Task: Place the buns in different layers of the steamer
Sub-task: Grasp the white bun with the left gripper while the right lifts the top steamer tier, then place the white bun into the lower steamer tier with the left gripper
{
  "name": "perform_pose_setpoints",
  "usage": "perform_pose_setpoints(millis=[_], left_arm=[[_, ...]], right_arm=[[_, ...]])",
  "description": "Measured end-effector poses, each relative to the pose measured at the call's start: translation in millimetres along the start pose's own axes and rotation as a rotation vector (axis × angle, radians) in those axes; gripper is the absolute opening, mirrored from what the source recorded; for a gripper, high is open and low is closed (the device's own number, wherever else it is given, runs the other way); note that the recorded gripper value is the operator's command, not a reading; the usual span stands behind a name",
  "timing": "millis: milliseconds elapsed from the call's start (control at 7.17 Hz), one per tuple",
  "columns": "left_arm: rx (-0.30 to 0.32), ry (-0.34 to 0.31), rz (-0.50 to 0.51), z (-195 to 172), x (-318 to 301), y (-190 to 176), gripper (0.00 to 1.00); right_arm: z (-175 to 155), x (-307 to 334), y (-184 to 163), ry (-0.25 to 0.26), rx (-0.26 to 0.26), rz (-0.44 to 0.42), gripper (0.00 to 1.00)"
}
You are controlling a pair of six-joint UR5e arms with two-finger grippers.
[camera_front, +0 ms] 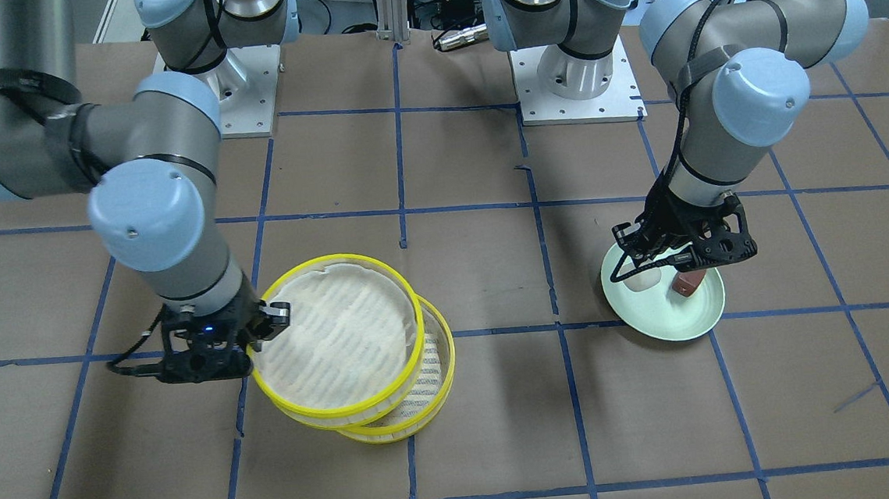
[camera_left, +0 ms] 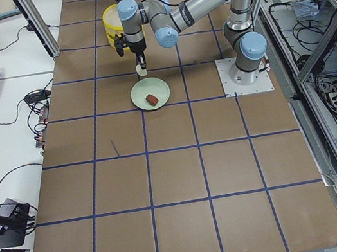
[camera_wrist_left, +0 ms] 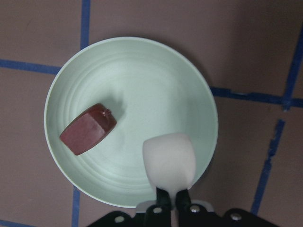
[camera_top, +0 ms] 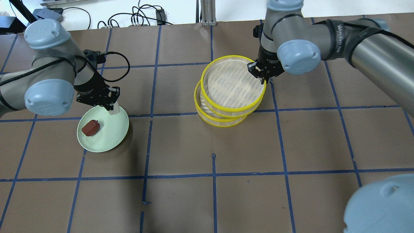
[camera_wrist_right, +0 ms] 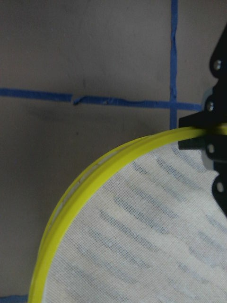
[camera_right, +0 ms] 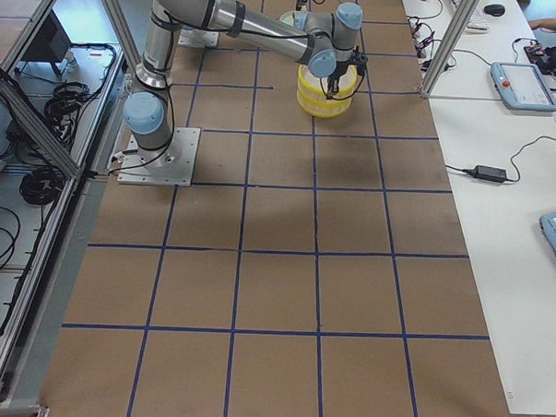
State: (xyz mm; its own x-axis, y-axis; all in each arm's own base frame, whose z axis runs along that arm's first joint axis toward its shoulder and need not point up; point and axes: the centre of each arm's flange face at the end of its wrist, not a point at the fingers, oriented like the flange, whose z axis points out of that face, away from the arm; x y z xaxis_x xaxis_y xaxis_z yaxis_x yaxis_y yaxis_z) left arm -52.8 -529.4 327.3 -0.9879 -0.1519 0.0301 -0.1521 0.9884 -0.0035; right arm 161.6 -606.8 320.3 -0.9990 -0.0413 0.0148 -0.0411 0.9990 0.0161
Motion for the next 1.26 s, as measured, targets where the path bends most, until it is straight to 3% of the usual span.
perform_pose_setpoints(millis=[279, 698, 977, 1116, 1256], left_arm=[[0.023, 0.092, -0.013, -9.7, 39.6, -1.8, 0.01], [0.117, 0.226, -0.083, -4.7, 174.3, 19.4, 0.02], [0.169, 0.365, -0.094, 18.9, 258.9, 22.4, 0.14], [0.170, 0.389, -0.090, 39.3, 283.3, 20.7, 0.79], [0.158, 0.388, -0.089, 57.5, 293.7, 19.8, 1.00]], right_arm=[[-22.5, 100.9, -1.0, 0.005, -0.015, -0.083, 0.02], [-2.7, 214.0, -9.1, 0.064, -0.012, -0.182, 0.03], [11.6, 245.6, -12.5, 0.094, -0.023, -0.204, 0.03], [12.8, 249.8, -12.5, 0.097, -0.026, -0.206, 0.03], [10.3, 251.6, -12.3, 0.103, -0.027, -0.205, 0.03]])
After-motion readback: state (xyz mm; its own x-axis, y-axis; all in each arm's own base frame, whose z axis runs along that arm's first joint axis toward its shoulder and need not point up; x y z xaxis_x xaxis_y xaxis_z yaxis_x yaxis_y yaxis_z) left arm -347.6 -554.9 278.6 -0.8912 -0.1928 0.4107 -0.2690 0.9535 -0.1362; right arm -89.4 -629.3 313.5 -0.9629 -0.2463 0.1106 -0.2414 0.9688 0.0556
